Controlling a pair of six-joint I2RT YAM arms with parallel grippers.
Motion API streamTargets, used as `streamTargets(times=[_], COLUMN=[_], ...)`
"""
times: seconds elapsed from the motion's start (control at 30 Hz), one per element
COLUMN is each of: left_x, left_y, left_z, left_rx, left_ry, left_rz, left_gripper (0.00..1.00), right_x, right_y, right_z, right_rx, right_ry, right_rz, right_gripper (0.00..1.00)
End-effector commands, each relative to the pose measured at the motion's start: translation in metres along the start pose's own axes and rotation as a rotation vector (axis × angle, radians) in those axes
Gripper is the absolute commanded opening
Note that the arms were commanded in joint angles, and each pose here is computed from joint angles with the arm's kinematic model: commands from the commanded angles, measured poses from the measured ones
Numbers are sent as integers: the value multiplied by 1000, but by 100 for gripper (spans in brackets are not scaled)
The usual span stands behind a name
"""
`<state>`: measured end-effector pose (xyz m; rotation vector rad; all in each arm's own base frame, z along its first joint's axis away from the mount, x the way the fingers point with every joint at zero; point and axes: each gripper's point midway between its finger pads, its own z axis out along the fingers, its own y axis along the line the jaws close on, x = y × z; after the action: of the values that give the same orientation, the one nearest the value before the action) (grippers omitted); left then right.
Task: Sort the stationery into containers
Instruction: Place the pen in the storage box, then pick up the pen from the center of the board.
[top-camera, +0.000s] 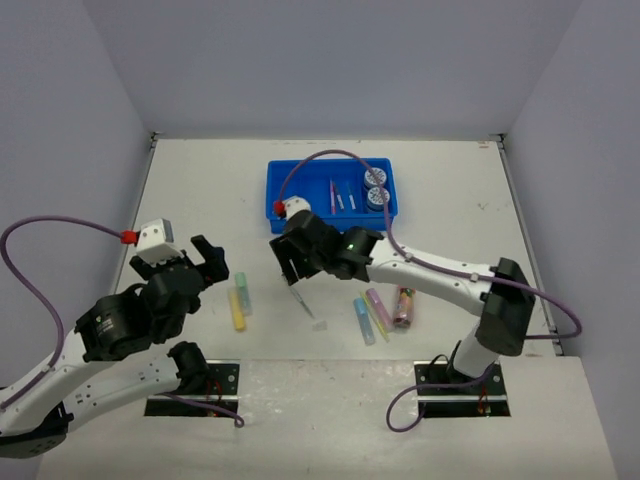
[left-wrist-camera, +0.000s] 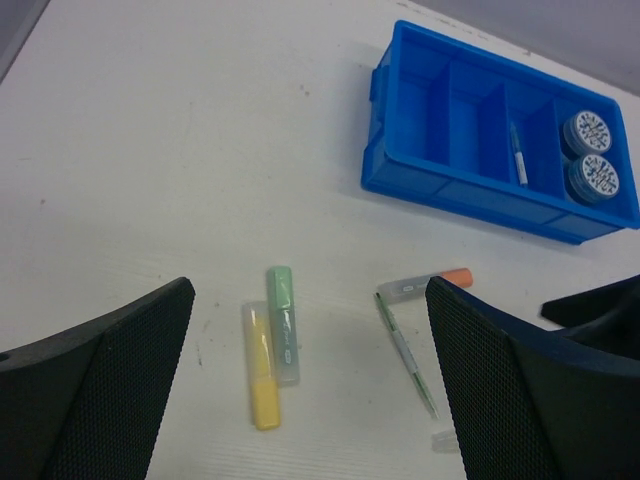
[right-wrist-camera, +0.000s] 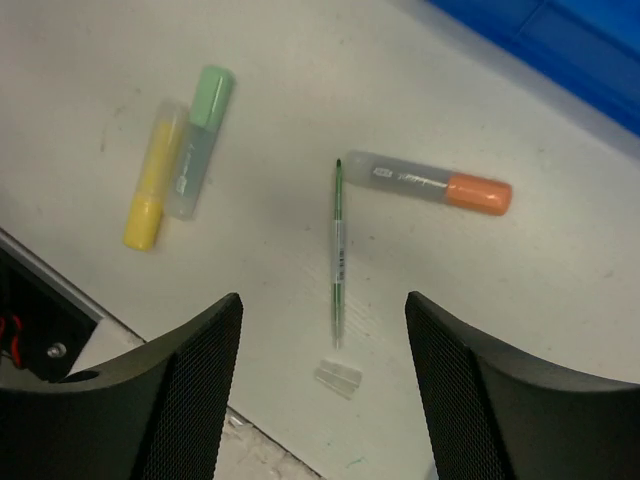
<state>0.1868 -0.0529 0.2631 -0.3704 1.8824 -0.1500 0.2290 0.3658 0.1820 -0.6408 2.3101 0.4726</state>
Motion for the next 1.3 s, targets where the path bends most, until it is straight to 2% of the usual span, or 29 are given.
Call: streamTargets(times=[0.0,0.17,0.3,0.37,0.47,0.8,0.9,0.97,1.0,1.03,1.1,1.27], left_x=[-8,-4,-1,0,1,3,4,5,5,4,4,3], left_y=[17,13,9,7,5,2,0,-1,-1,0,0,3], left_z=[-3,0,1,2,2,4,5,5,5,5,5,5], left_rx=[-42,-36,-33,-25,-17,-5,-1,-1,-1,-2,-5,-36], left_ry=[-53,-41,-31,-26,-24,-16,-12,-10,-10,-11,-15,-16], left_rz=[-62,-35,-14,-5,1,18,28,33,33,33,29,9], left_gripper=[100,100,100,100,100,100,100,100,100,100,100,100], right_x=[31,49,63,66,77,97,106,113,114,117,115,82], right_y=[9,20,25,28,24,15,12,14,15,15,18,40], right_z=[35,57,71,80,96,120,126,130,131,133,133,107], right_rx=[77,85,70,71,106,167,180,168,161,163,153,45], right_ry=[96,162,213,236,274,327,348,371,374,380,378,319], right_rz=[16,5,-8,-27,-46,-66,-75,-73,-70,-66,-60,-42], right_gripper=[68,67,61,54,48,40,28,16,14,8,1,0])
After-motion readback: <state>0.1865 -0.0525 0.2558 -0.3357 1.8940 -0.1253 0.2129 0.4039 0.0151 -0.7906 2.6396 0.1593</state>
